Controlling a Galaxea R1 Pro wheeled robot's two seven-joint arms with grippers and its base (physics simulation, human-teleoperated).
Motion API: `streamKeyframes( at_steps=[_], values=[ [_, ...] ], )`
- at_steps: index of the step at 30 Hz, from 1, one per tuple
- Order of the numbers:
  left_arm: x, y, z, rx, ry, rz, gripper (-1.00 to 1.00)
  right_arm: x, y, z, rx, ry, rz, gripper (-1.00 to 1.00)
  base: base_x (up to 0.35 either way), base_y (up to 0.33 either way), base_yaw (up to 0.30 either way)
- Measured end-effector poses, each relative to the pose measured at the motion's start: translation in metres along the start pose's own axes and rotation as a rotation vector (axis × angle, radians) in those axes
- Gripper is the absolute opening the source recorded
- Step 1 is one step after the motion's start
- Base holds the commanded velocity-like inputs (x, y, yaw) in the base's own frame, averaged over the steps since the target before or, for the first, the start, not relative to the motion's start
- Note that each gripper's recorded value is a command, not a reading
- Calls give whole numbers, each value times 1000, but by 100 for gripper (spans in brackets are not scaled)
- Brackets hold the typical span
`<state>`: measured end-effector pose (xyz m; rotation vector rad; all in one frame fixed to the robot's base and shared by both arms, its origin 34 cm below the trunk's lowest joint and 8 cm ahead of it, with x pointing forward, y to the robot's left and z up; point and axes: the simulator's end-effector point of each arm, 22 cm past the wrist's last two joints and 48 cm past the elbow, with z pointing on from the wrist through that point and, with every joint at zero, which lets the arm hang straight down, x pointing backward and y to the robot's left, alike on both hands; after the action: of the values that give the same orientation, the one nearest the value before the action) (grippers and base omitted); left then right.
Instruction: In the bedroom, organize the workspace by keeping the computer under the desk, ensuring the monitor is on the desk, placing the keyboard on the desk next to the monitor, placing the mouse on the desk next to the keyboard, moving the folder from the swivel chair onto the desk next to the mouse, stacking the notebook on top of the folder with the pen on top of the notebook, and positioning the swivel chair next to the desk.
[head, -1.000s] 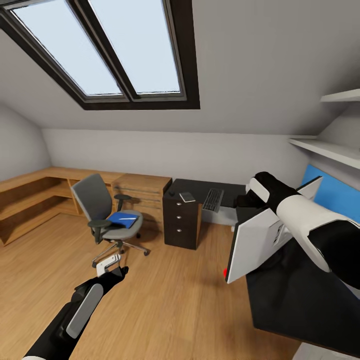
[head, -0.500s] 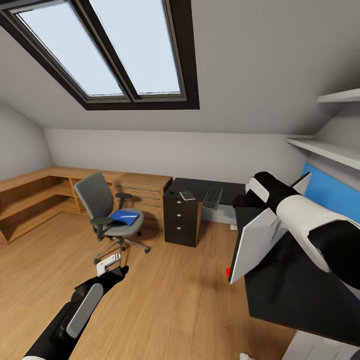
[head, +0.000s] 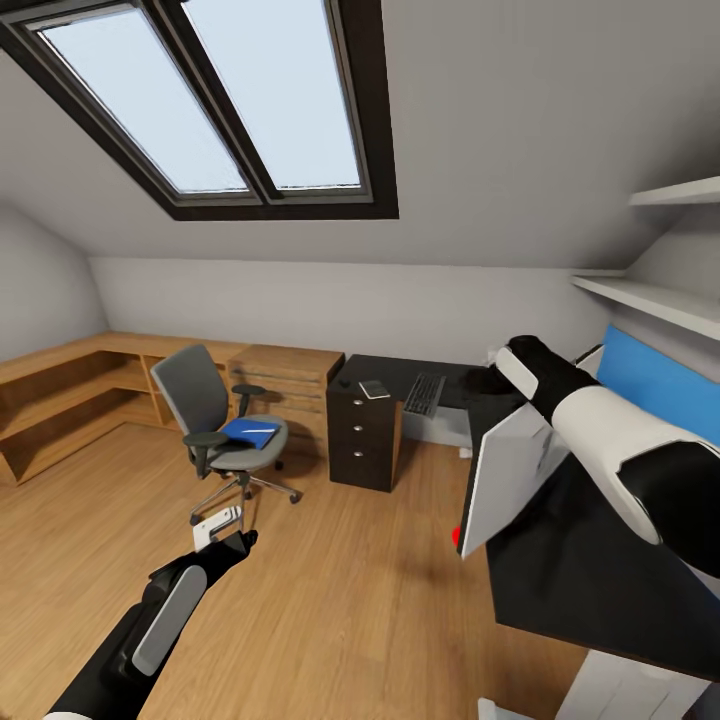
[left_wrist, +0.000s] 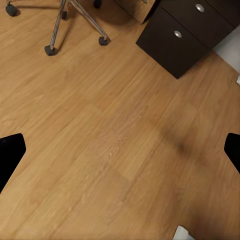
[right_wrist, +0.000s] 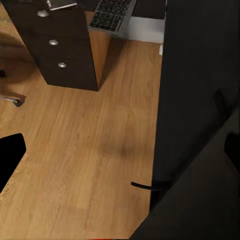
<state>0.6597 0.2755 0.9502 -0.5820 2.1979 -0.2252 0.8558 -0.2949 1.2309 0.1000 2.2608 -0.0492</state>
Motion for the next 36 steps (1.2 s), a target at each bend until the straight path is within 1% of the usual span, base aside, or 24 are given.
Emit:
streamKeyframes(
  at_steps=[1, 2, 3, 6, 7, 10, 11, 12, 13, 14, 16, 17, 22, 23, 26, 29, 30, 31, 33, 35, 36],
  values=[
    [0, 0, 0, 0, 0, 0, 100, -9, 3, -3, -7, -31, 2, 100, 0, 0, 0],
    [0, 0, 0, 0, 0, 0, 100, -13, 5, -4, -12, -44, 3, 100, 0, 0, 0],
    [0, 0, 0, -1, 1, 0, 100, -29, 11, -11, -31, -93, 9, 100, 0, 0, 0],
    [0, 0, 0, -2, 0, 0, 100, -37, 12, -14, -37, -121, 15, 100, 0, 0, 0],
    [0, 0, 0, -2, 1, 0, 100, -45, 12, -16, -38, -150, 22, 100, 0, 0, 0],
    [1, 0, 0, -2, 2, 1, 100, -59, 9, -22, -41, -204, 33, 100, 0, 0, 0],
    [1, -1, 0, -1, 3, 3, 100, -62, 6, -23, -40, -213, 38, 100, 0, 0, 0],
    [3, -2, 0, 1, 4, 8, 100, -68, -1, -26, -38, -230, 52, 100, 0, 0, 0],
    [6, -5, 0, 5, 9, 20, 100, -84, -13, -37, -49, -271, 92, 100, 0, 0, 0],
    [7, -7, 0, 7, 11, 25, 100, -94, -13, -45, -62, -298, 105, 100, 0, 0, 0],
    [9, -8, 0, 9, 13, 31, 100, -103, -13, -53, -73, -325, 108, 100, 0, 0, 0],
    [11, -10, 0, 11, 15, 37, 100, -109, -15, -59, -77, -349, 109, 100, 0, 0, 0],
    [18, -17, 0, 19, 25, 61, 100, -120, -40, -75, -69, -412, 113, 100, 0, 0, 0],
    [20, -19, 0, 22, 28, 71, 100, -125, -50, -85, -71, -444, 122, 100, 0, 0, 0],
    [23, -21, 0, 25, 31, 83, 100, -134, -65, -106, -74, -505, 162, 100, 0, 0, 0],
    [23, -22, 0, 25, 32, 86, 100, -136, -81, -121, -50, -546, 195, 100, 0, 0, 0],
    [24, -22, 0, 25, 33, 88, 100, -135, -90, -130, -28, -571, 210, 100, 0, 0, 0],
    [24, -22, 0, 25, 33, 88, 100, -132, -93, -134, -17, -581, 217, 100, 0, 0, 0],
    [24, -22, 0, 25, 34, 89, 100, -124, -97, -138, 7, -593, 228, 100, 0, 0, 0],
    [24, -22, 0, 25, 33, 89, 100, -103, -101, -137, 49, -603, 244, 100, 0, 0, 0],
    [23, -22, 0, 25, 28, 86, 100, -79, -103, -133, 84, -619, 269, 100, 0, 0, 0]
  ],
)
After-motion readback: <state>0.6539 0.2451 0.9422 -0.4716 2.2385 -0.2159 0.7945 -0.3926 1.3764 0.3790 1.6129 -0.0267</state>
